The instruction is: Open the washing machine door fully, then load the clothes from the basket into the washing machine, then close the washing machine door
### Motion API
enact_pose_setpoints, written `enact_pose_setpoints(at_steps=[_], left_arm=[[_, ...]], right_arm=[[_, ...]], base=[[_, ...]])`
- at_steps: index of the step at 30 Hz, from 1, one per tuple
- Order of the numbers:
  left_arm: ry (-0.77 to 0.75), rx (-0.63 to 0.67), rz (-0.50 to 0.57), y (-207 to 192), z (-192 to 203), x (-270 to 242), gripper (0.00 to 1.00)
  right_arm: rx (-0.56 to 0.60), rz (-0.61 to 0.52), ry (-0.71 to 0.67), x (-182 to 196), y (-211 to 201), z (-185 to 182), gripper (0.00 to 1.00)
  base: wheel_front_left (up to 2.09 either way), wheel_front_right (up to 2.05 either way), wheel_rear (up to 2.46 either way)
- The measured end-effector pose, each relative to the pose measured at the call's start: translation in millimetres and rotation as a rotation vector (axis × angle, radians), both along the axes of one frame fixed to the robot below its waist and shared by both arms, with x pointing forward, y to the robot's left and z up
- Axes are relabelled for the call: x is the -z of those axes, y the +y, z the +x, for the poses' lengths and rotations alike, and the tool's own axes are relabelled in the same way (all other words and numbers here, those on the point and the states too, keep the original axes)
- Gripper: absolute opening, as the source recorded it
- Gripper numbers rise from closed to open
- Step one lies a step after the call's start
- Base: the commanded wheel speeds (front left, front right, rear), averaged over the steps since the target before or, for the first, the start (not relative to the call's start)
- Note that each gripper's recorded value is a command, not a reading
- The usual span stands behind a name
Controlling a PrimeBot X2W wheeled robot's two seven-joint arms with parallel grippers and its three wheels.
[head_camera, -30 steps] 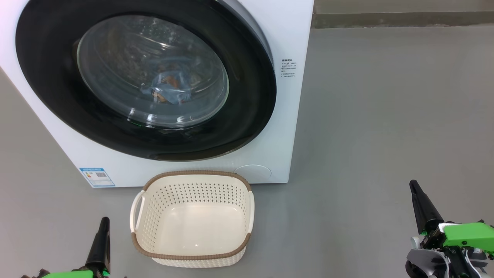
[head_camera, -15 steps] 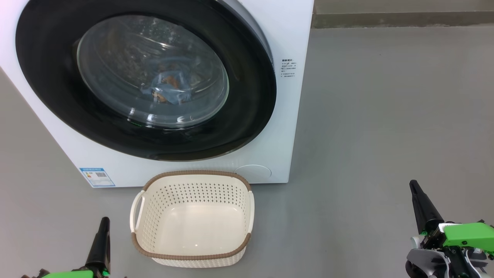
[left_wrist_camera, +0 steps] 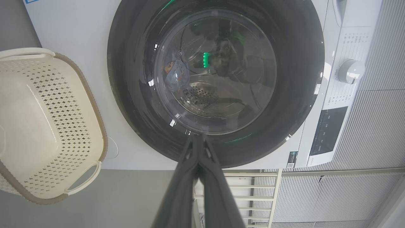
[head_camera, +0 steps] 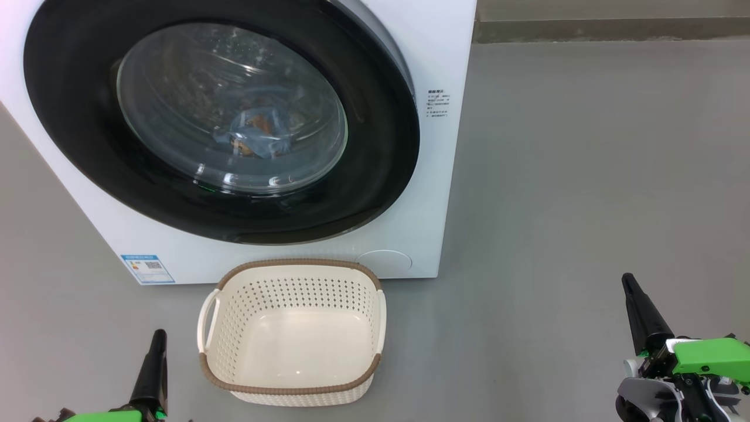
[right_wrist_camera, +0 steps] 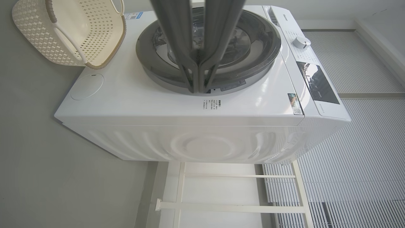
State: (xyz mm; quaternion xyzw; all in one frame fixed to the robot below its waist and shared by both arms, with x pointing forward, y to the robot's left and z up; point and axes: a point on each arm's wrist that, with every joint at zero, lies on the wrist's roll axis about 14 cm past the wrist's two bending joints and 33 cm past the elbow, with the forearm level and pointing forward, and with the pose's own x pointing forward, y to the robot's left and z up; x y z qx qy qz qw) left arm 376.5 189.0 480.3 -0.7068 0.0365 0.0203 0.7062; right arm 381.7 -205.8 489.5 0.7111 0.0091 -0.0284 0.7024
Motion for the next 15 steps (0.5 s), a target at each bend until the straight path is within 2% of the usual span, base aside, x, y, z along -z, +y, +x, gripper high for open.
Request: enact_pose_setpoints(at_steps=[15], left_arm=[[0.0,0.0,0.0,0.0,0.0,0.0,0.0]], right_arm=[[0.0,0.0,0.0,0.0,-0.1,0.0,0.0]], base=[[0.0,0.0,0.0]])
